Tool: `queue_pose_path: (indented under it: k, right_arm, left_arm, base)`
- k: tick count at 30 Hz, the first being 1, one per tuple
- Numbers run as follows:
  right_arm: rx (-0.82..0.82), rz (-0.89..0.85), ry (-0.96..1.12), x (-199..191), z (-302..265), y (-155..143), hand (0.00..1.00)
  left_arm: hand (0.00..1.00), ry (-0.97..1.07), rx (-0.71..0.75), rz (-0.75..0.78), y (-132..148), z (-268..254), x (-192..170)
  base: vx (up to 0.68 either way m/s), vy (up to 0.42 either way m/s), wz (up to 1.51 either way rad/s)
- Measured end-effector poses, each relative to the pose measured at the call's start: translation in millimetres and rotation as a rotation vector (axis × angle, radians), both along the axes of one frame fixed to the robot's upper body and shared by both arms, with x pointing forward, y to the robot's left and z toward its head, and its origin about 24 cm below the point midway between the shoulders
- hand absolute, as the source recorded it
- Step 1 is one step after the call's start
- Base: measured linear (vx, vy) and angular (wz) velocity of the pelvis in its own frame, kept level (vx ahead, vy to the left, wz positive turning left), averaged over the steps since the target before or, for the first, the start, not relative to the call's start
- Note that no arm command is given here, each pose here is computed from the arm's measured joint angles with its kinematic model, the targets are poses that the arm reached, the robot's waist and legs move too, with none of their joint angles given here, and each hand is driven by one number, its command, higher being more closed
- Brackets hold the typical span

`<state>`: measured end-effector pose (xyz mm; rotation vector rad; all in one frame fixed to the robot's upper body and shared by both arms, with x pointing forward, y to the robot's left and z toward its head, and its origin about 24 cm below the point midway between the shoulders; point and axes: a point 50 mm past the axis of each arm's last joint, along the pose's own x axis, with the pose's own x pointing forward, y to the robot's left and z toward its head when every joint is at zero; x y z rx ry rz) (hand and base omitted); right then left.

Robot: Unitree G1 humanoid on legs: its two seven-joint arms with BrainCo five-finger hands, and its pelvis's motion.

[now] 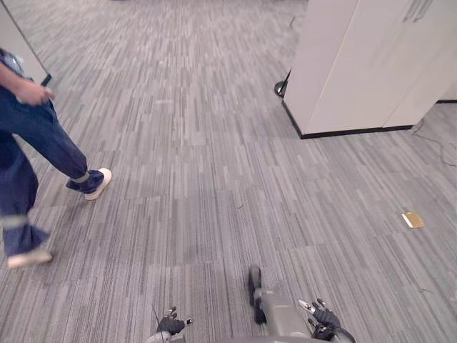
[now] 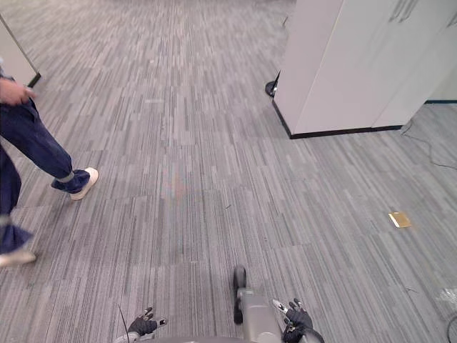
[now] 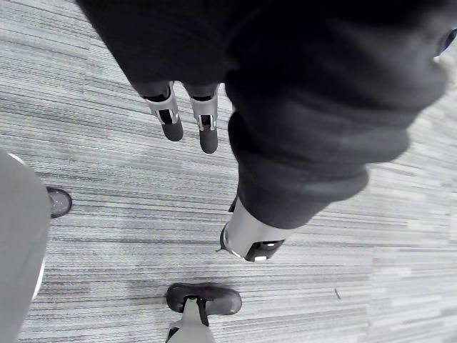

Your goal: Organize washtable

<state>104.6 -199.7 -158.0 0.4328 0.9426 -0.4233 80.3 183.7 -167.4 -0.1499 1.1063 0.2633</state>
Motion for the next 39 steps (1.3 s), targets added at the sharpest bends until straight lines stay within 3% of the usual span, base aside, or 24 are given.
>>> queue_pose_path:
  k: [8,16,24,28,34,39]
  right_arm:
    - [-0.033,0.042,0.023,4.2,1.0,-5.5,0.0]
    - [-0.046,0.1,0.058,0.4,-1.1,-4.3,0.0]
    - [0.039,0.077,0.156,-29.0,-13.2,18.4,0.0]
    - [0.012,0.042,0.122,-23.0,-9.8,6.4,0.0]
    - [-0.018,0.044,0.06,-9.8,-3.5,-3.6,0.0]
    - [-0.021,0.016,0.046,-10.8,-2.1,-6.8,0.0]
  left_arm:
    - [0.0,-0.077,-0.029,0.207,5.7,5.3,10.1]
    - [0.0,-0.151,-0.041,0.378,10.5,11.0,13.5]
    - [0.0,-0.069,0.033,0.521,34.5,6.4,-28.2]
    - [0.0,-0.056,0.013,0.507,26.2,4.3,-24.2]
    - [0.0,-0.08,-0.053,0.261,1.3,4.0,9.8]
    - [0.0,-0.006,-0.015,0.067,4.7,0.4,2.7]
  base:
    - [0.74,-0.116,-0.39]
    - [0.54,0.172,-0.33]
    - [0.68,0.38,-0.75]
    - [0.46,0.255,-0.5]
    - [0.29,0.032,0.07]
    - [0.56,-0.159,0.61]
